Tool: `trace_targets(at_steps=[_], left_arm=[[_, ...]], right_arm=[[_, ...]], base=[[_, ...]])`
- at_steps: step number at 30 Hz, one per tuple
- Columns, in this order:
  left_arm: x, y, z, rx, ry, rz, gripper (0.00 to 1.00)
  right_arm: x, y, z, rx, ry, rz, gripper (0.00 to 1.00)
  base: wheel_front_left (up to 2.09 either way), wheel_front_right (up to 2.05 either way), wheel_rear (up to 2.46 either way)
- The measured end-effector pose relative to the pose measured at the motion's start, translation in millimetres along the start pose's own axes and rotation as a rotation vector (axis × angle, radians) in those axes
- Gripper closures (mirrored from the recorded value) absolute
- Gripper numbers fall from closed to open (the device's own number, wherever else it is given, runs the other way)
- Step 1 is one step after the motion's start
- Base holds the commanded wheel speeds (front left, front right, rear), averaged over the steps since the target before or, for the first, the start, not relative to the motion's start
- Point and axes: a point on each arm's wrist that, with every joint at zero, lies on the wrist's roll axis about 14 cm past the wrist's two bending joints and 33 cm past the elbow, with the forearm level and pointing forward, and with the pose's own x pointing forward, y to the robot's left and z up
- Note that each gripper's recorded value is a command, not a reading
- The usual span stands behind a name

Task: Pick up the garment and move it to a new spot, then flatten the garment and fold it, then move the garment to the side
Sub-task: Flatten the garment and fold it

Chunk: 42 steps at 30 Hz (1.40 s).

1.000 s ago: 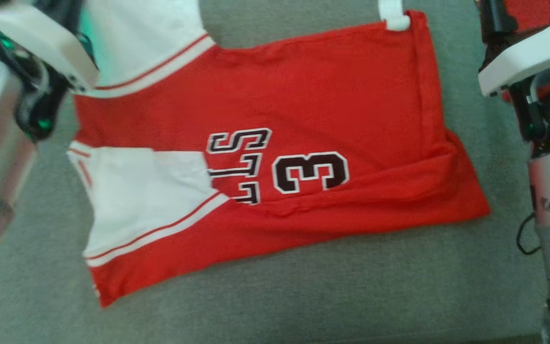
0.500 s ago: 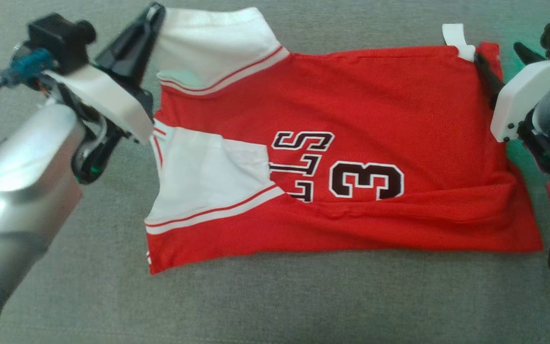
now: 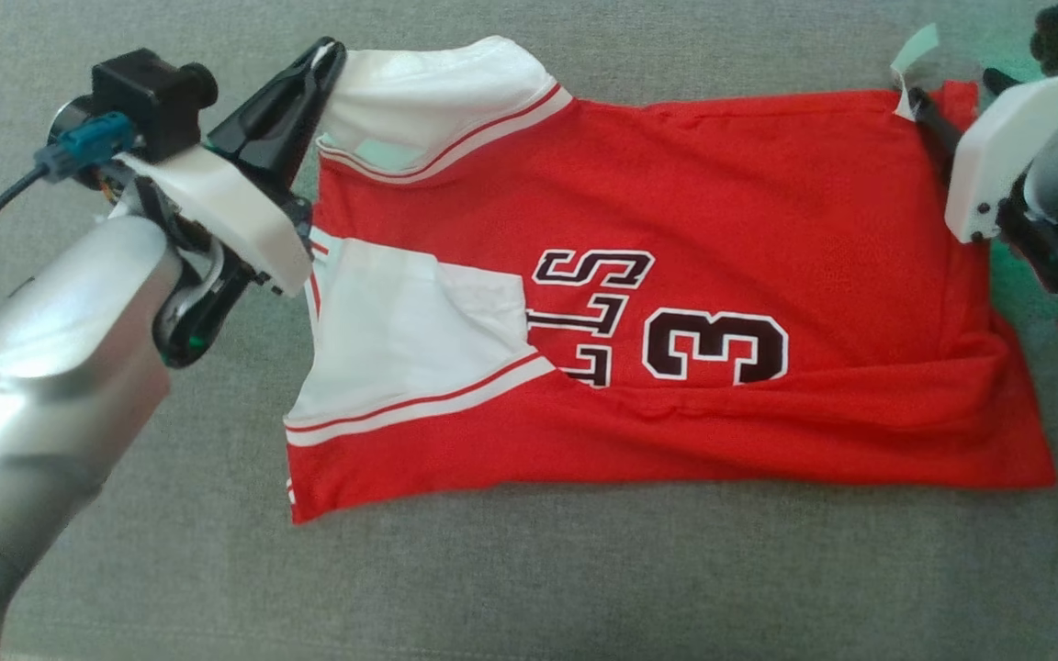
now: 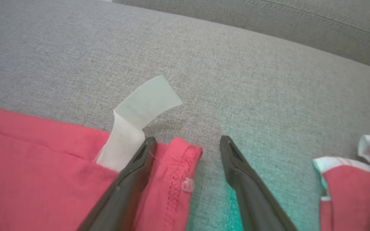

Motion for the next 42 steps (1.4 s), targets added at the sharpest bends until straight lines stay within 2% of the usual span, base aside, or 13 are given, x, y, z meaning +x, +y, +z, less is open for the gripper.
trace_targets(at_steps=[1,2,9,13,18,27,36,39,42], left_arm=[[0.5,1.7,-0.5,0.001,0.003,0.005,1.0],[0.4,3.2,-1.3,0.002,0.006,0.011,1.0],[2.6,11.7,-1.7,0.006,0.007,0.044,1.0],[11.7,24.5,9.7,0.013,-0.03,0.073,1.0],[32.2,45.1,39.8,0.074,-0.086,0.104,1.0],[66.9,79.5,84.3,0.165,-0.184,0.168,1.0],[65.0,59.5,94.3,0.179,-0.218,0.124,1.0],[58.5,43.5,85.6,0.171,-0.211,0.081,1.0],[42.7,26.1,63.7,0.158,-0.173,0.034,1.0]], right_arm=[[-0.2,0.7,-0.8,-0.001,0.014,0.004,0.61],[-1.0,2.1,-0.8,0.0,0.024,0.01,1.0],[-11.5,1.8,2.9,0.019,0.003,0.023,1.0],[-16.2,-9.5,38.5,0.04,-0.129,0.008,1.0],[-18.7,-23.5,95.0,0.032,-0.284,-0.013,1.0],[-6.7,-36.3,124.4,0.049,-0.407,-0.043,1.0],[-11.0,-37.5,123.8,0.093,-0.445,-0.046,1.0],[-15.2,-36.7,119.4,0.11,-0.44,-0.04,1.0],[-20.0,-36.1,99.2,0.134,-0.399,-0.034,1.0]], base=[[0.0,0.0,0.0],[0.0,0.0,0.0],[0.0,0.0,0.0],[0.0,0.0,0.0],[0.0,0.0,0.0],[0.0,0.0,0.0],[0.0,0.0,0.0],[0.0,0.0,0.0],[0.0,0.0,0.0]])
